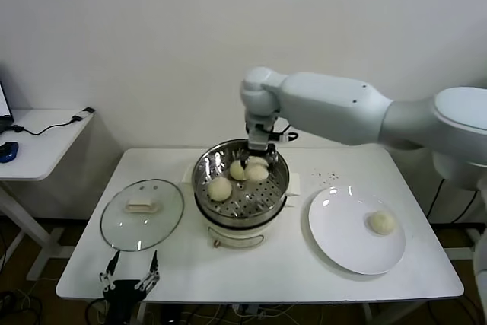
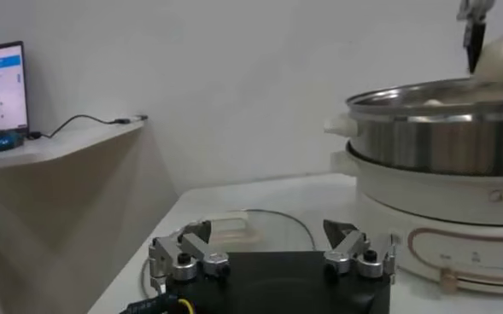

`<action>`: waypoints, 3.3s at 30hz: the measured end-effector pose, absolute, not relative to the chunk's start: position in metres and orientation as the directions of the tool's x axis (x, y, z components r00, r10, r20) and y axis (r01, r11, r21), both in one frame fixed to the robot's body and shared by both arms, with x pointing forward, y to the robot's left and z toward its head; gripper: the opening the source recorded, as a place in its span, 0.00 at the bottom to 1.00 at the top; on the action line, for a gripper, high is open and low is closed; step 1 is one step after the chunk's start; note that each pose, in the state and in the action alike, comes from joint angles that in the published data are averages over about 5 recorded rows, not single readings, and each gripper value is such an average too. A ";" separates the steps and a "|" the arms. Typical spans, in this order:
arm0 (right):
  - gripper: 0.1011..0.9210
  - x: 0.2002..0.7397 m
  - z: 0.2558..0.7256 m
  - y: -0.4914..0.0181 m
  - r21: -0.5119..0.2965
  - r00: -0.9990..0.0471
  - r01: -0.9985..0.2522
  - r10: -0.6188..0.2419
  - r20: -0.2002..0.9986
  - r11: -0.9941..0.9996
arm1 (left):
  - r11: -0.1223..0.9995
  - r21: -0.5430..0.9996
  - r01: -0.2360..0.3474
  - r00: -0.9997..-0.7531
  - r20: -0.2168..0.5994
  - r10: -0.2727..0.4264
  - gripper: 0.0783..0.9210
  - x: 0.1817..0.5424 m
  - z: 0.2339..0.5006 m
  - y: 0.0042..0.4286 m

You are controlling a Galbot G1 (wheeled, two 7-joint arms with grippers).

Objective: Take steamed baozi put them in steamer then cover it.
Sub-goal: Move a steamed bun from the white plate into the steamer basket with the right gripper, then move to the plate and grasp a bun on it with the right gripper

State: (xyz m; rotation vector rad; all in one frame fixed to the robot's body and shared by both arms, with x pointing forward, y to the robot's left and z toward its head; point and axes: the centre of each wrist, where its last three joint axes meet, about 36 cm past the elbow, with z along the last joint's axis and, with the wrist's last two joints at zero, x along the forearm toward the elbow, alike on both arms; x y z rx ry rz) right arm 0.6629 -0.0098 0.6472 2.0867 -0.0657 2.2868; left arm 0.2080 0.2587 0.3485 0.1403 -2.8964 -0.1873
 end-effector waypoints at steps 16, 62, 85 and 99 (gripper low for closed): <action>0.72 0.639 0.597 0.022 0.018 -0.013 0.050 0.017 1.000 -0.999 | 0.988 0.133 -0.081 -0.965 0.237 -0.112 0.88 0.208 0.342 0.259; 0.88 0.658 0.615 -0.342 -0.222 -0.184 -0.953 -0.188 0.965 -0.208 | 0.987 0.137 -0.082 -0.969 0.219 -0.111 0.88 0.207 0.350 0.258; 0.88 0.624 0.470 -0.477 -0.075 -0.077 -0.997 -0.058 0.995 0.030 | 0.982 0.163 -0.095 -0.963 0.235 -0.133 0.88 0.205 0.352 0.258; 0.77 0.630 0.448 -0.472 -0.050 -0.053 -0.997 -0.056 0.997 0.051 | 0.981 0.169 -0.097 -0.962 0.239 -0.136 0.88 0.201 0.352 0.258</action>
